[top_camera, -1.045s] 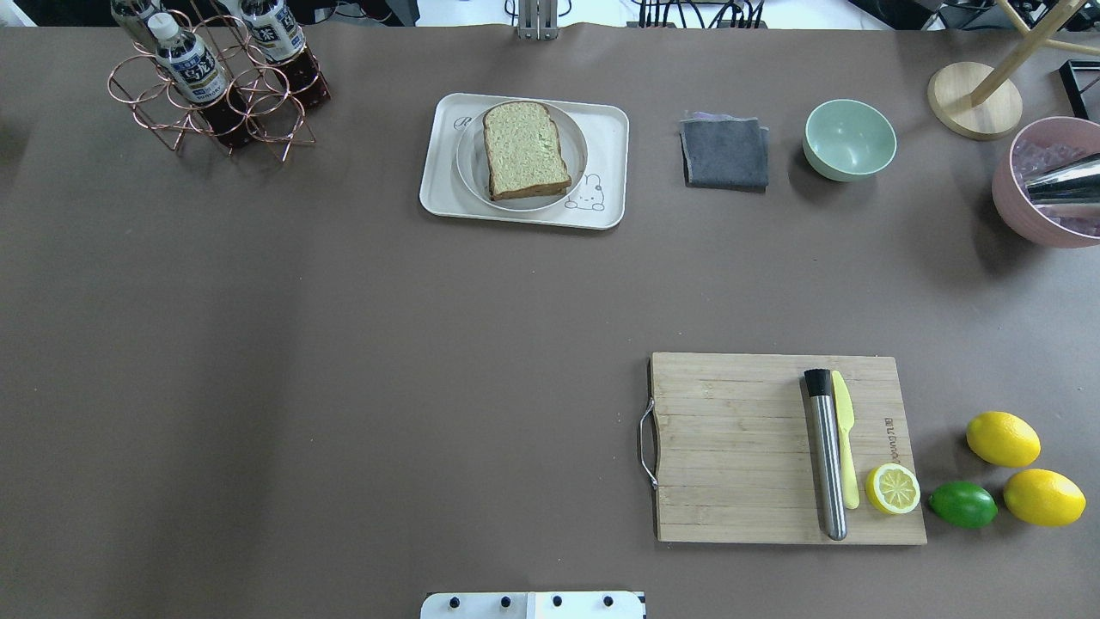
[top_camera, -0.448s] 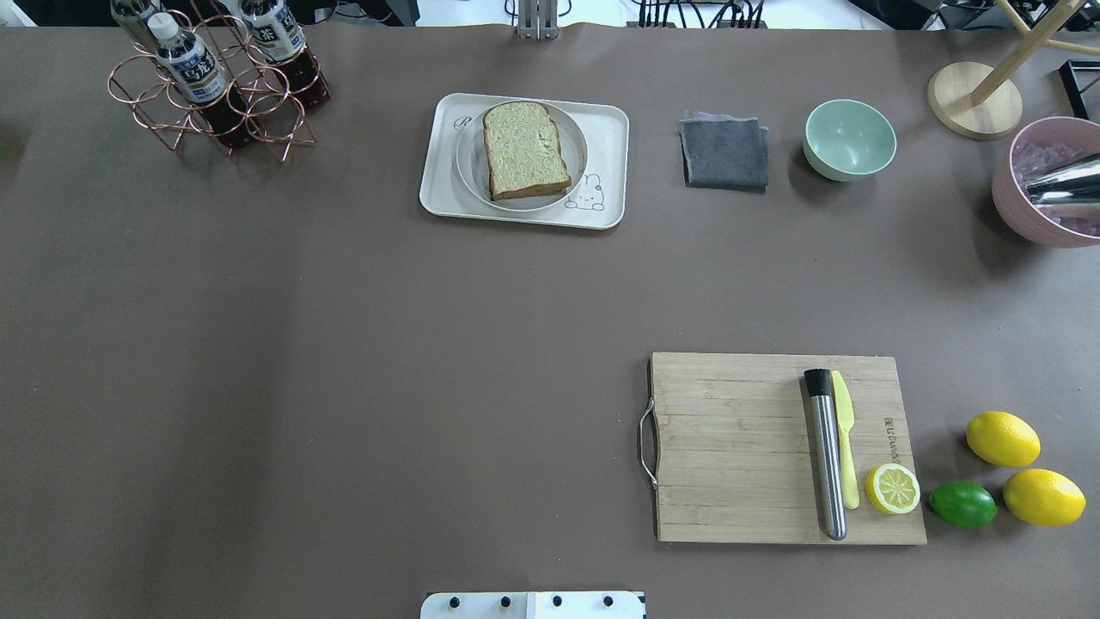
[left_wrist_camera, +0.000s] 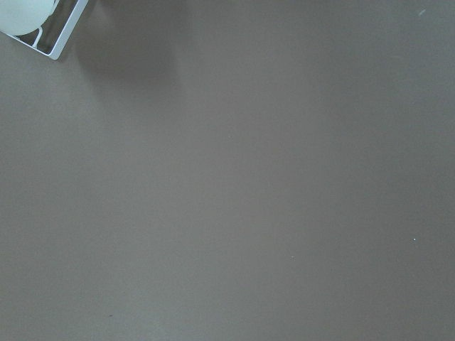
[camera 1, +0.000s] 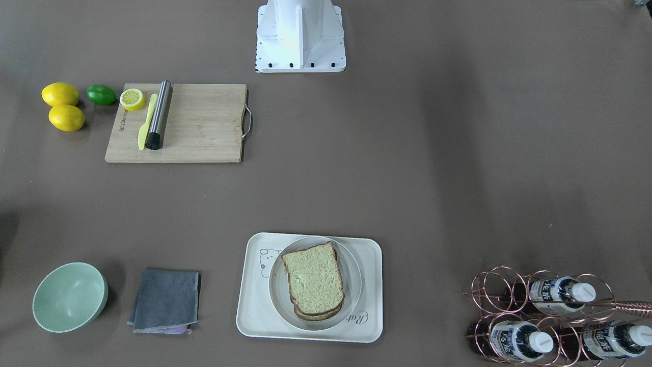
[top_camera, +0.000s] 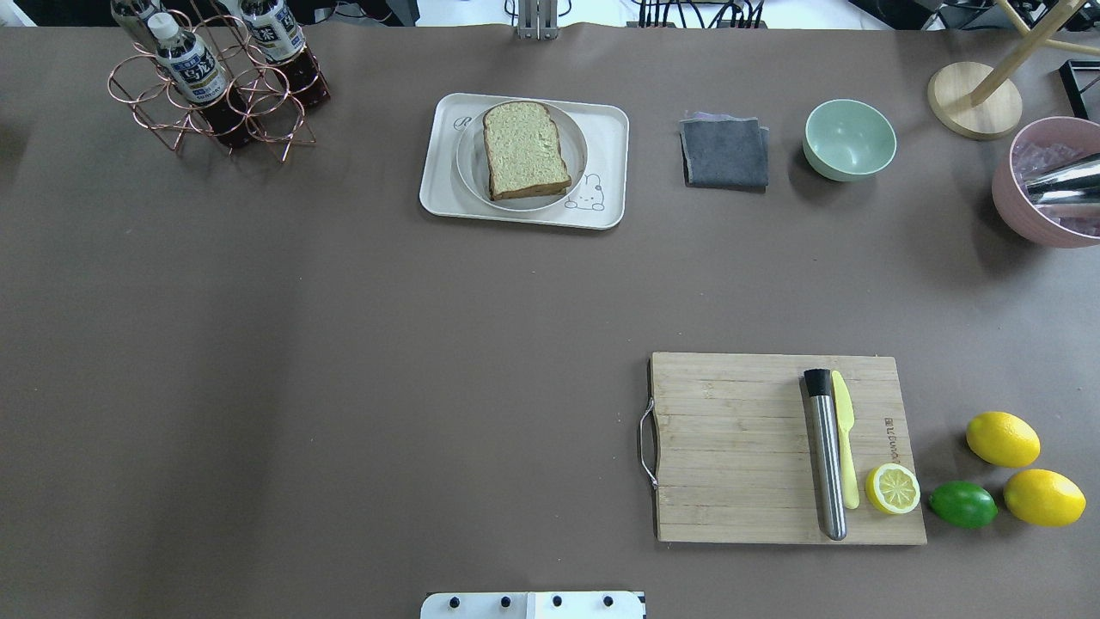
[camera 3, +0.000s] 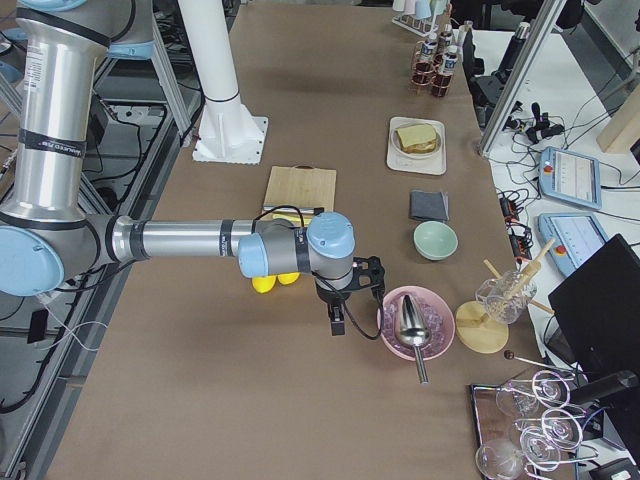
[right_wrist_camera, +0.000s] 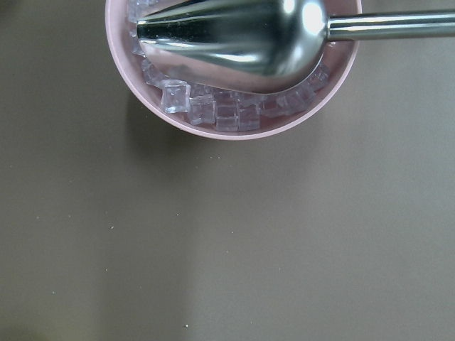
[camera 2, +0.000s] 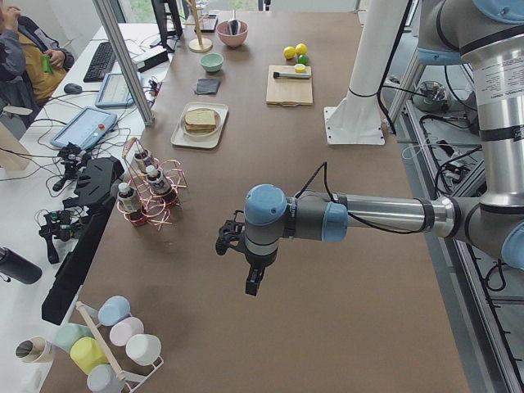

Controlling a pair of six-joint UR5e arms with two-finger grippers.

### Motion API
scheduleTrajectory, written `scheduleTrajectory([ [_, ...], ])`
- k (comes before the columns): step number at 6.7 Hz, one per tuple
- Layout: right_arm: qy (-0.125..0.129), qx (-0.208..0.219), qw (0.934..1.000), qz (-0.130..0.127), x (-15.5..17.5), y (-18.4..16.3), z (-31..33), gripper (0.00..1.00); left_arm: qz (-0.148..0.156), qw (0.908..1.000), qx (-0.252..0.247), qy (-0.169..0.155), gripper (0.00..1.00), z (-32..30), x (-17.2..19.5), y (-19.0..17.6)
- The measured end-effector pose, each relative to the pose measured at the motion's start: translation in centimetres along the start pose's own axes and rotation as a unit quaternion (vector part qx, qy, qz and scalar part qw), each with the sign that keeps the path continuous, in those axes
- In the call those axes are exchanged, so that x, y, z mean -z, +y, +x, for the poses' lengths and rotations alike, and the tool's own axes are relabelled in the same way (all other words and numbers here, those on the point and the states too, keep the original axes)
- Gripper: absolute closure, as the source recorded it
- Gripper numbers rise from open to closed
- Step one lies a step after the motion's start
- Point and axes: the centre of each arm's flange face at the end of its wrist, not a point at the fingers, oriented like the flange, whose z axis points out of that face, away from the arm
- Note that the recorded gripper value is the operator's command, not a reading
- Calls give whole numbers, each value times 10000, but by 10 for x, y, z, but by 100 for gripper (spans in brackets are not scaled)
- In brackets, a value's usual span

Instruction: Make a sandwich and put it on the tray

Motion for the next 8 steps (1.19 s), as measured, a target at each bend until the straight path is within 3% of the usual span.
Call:
scheduleTrajectory([
  [8, -41, 24, 10000, -12, 3, 8, -3, 0, 4, 10000, -48, 9, 3, 3, 0, 4],
])
